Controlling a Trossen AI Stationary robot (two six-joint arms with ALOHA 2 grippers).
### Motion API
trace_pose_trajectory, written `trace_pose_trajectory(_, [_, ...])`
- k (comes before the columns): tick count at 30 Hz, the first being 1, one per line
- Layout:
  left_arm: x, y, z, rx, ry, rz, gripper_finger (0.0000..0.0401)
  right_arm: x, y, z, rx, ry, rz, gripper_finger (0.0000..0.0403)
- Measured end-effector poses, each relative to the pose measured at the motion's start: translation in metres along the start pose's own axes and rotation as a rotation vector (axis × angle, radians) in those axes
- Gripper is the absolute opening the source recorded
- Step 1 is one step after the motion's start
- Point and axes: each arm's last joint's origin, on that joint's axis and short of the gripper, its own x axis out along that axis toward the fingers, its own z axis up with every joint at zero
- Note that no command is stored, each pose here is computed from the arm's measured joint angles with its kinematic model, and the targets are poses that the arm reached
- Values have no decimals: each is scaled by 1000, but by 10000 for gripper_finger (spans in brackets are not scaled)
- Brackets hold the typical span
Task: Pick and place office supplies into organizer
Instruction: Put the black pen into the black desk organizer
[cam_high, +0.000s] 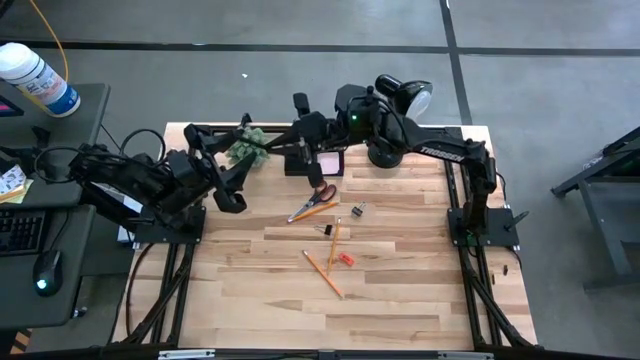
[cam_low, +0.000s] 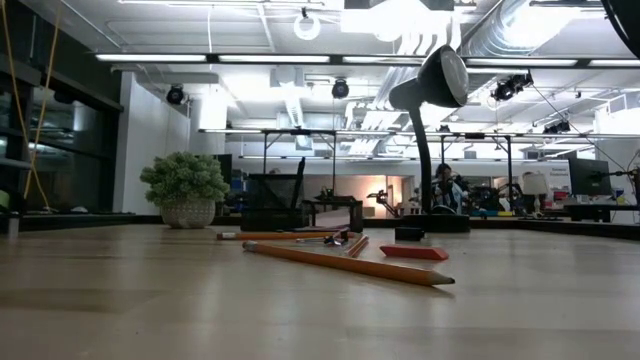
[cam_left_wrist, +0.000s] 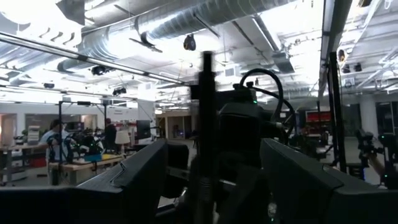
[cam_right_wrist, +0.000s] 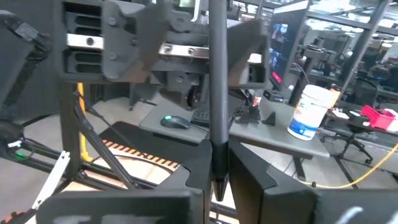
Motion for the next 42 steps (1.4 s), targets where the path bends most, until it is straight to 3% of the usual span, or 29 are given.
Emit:
trace_pose_trajectory(17, [0, 2, 3, -28, -26, 8, 243, 3, 9, 3, -4, -7, 1, 37])
trace_pose_trajectory(32, [0, 2, 3, -20, -27, 5, 148, 3, 9, 4, -10, -22, -10, 34])
trace_pose_trajectory(42, [2, -3, -1, -9, -18, -2, 133, 3, 8, 6, -16, -42, -12, 38])
